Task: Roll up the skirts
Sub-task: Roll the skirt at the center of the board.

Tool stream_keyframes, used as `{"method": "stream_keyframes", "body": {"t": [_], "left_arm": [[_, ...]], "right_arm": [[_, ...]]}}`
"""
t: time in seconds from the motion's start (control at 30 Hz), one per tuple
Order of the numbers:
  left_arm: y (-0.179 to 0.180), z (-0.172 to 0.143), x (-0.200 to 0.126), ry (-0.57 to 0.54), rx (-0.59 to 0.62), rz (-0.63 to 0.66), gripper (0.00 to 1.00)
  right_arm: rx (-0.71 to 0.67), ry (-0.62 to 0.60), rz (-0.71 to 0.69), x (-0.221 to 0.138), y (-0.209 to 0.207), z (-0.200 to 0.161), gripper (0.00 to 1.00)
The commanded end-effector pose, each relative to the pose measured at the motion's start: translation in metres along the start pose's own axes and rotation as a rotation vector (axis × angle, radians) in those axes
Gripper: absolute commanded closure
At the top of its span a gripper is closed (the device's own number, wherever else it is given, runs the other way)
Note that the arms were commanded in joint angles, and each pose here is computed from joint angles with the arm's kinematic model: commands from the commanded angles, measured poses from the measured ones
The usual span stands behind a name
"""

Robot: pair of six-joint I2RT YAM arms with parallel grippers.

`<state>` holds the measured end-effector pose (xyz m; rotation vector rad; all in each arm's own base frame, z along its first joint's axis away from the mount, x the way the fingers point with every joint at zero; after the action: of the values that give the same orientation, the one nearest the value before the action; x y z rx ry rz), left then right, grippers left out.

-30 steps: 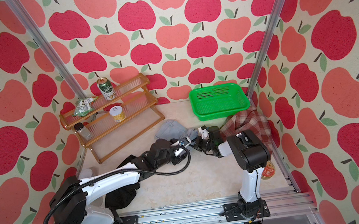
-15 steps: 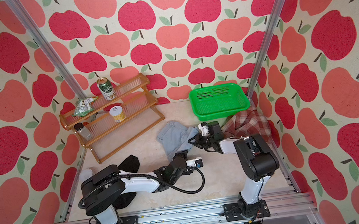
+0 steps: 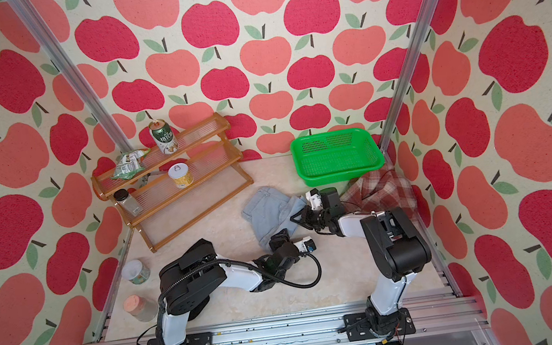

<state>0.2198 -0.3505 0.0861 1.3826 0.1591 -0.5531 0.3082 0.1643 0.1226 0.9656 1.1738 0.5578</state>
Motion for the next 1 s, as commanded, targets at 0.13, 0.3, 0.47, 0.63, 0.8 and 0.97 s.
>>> {"method": "stream_keyframes", "body": {"t": [0.13,0.3,0.47,0.63,0.8,0.97], "left_arm": [[0.004,-0.02,0.013,0.143,0.003,-0.043,0.95],[0.021,-0.022,0.013,0.109,-0.112,-0.236,1.0],[0.039,-0.034,0.018,0.071,-0.337,-0.462,1.0],[0.039,-0.049,0.032,0.049,-0.547,-0.674,1.0],[0.062,-0.061,0.038,-0.11,-0.856,-0.847,1.0],[0.087,-0.069,0.035,-0.326,-1.058,-0.929,1.0]], "right_arm": [[-0.028,0.026,-0.01,-0.012,-0.002,-0.007,0.96],[-0.01,-0.013,0.005,-0.032,-0.005,0.005,0.61],[-0.022,-0.08,0.002,-0.067,-0.005,0.013,0.33],[0.001,-0.104,0.028,-0.088,-0.023,0.002,0.28],[0.003,-0.084,0.096,-0.083,-0.036,-0.007,0.23],[0.028,-0.066,0.178,-0.069,-0.047,-0.006,0.21]]}}
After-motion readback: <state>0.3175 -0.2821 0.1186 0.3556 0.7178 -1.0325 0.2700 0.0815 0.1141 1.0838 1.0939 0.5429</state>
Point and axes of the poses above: each gripper's point midway between its finger pads, its own x axis out along the fingers, its own y axis along the line the jaws close on, z = x × y, the point moved 10 cm from there along -x, back along the fingers, and after that the axes turned 12 degrees about x, right-handed, at the moved point
